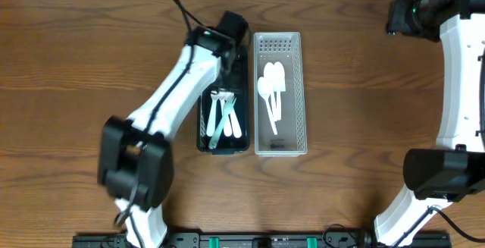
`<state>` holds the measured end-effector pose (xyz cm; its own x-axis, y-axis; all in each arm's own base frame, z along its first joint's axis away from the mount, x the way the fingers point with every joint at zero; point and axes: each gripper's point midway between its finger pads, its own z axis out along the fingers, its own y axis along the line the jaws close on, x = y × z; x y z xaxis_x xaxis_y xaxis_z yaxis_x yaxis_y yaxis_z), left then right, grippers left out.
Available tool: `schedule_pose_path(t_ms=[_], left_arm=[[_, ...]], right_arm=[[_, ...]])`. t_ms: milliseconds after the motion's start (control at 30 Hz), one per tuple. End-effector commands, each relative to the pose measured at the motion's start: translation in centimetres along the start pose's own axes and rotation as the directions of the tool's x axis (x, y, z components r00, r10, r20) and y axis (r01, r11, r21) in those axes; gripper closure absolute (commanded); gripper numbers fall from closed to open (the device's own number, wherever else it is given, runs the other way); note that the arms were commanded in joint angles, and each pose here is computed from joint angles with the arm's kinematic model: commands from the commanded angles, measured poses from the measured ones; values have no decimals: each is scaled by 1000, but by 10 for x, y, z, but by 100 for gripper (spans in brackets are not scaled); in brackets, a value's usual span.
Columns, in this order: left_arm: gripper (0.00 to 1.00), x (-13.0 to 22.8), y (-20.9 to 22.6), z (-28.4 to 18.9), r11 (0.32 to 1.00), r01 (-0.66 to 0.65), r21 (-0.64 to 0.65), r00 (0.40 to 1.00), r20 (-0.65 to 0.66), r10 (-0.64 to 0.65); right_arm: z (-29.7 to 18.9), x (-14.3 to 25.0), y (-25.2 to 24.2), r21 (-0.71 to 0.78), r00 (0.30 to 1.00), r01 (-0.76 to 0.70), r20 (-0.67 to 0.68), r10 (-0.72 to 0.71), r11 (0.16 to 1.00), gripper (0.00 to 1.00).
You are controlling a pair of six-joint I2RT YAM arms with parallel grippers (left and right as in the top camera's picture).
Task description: Pack container
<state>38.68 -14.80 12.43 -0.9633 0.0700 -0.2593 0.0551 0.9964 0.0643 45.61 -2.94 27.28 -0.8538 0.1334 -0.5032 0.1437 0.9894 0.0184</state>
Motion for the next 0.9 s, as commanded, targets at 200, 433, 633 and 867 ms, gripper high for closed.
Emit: schedule_pose_path(t_ms=[200, 433, 633, 867], left_arm=[[2, -64, 117, -105, 960, 258, -111, 895, 401, -194], [2, -80, 186, -109, 901, 418, -117, 820, 477, -318], [2, -61, 230, -114, 849, 508, -147, 794, 463, -395], [2, -26, 234, -148, 814, 576, -79, 710, 541, -451]], right_arm=[[-17, -78, 98, -42, 897, 267, 377, -232, 963, 7], [-38, -114, 121, -42, 814, 272, 542, -207, 961, 1], [-19, -91, 91, -5, 880, 254, 416, -229, 967, 1], [-14, -46, 55, 24, 924, 183, 338, -180, 983, 1]])
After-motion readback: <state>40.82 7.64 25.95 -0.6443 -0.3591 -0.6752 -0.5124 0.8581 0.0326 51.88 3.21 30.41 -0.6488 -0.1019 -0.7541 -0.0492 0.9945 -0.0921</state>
